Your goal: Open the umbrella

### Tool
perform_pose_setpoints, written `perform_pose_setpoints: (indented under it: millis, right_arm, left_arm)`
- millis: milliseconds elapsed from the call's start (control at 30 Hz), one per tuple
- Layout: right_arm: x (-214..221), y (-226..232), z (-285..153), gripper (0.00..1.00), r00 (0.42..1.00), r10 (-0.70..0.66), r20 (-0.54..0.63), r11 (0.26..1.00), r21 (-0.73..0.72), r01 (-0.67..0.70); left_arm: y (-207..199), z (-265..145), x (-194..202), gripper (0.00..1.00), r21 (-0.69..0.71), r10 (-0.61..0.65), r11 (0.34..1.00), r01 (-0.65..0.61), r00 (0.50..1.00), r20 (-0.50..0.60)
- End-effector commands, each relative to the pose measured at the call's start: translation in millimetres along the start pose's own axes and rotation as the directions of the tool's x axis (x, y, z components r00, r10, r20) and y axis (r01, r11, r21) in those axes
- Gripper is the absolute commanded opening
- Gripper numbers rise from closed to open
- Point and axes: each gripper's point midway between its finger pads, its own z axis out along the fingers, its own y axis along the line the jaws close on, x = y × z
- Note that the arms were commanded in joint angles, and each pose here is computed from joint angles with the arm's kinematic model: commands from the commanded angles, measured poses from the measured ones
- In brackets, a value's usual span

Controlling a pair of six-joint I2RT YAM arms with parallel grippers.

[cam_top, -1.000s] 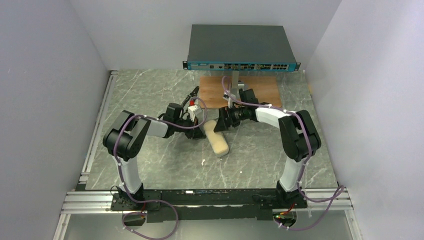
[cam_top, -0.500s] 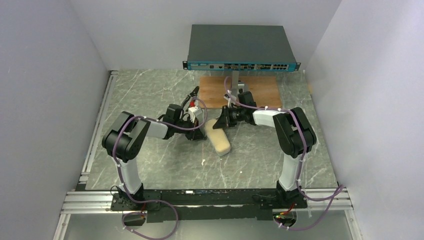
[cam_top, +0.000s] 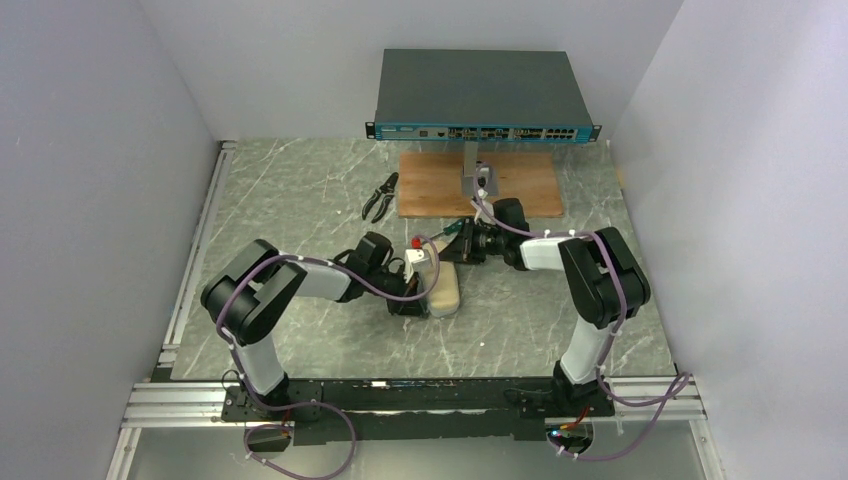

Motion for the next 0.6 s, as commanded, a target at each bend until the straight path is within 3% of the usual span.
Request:
perform_pose_setpoints:
  millis: [0, 67, 200, 367, 500, 567]
  right_arm:
    - [-39.1, -35.8, -27.6, 0.00, 0.977, -0.002, 0.211, 0.986, 0.165, -0.034]
    - [-39.1, -46.7, -37.9, 0.00, 0.972, 0.015, 0.234, 0.978, 0.199, -0.063]
    - [-27.8, -60.8, -50.9, 0.00, 0.984, 0.052, 0.169, 0.972, 0.216, -0.089]
    - [-9.7, -49.3, -69.0, 0.52, 0.996, -0.030, 0.079, 0.985, 0.174, 0.016]
    - [-2.6, -34.9, -82.9, 0.69, 0.983, -0.182, -0.034, 0.974, 0.131, 0.185]
    - [-0.9, -27.5, -89.8, 0.78, 0.940, -0.324, -0.108, 0.940, 0.074, 0.332]
  left_arm:
    - [-32.9, -3.0, 28.7, 0.00, 0.120, 0.029, 0.993, -0.017, 0.995, -0.098]
    - [-34.5, -4.1, 29.2, 0.00, 0.124, 0.034, 0.992, -0.022, 0.994, -0.099]
    - [-31.2, -5.7, 26.7, 0.00, 0.110, 0.040, 0.994, -0.028, 0.993, -0.110]
    - [8.2, -25.0, 11.1, 0.00, -0.001, -0.023, 1.000, 0.023, 0.998, -0.064]
    - [43.3, -42.4, -5.4, 0.00, -0.084, -0.066, 0.994, 0.064, 0.997, -0.028]
    - [50.6, -45.7, -10.4, 0.00, -0.088, -0.084, 0.993, 0.081, 0.996, -0.029]
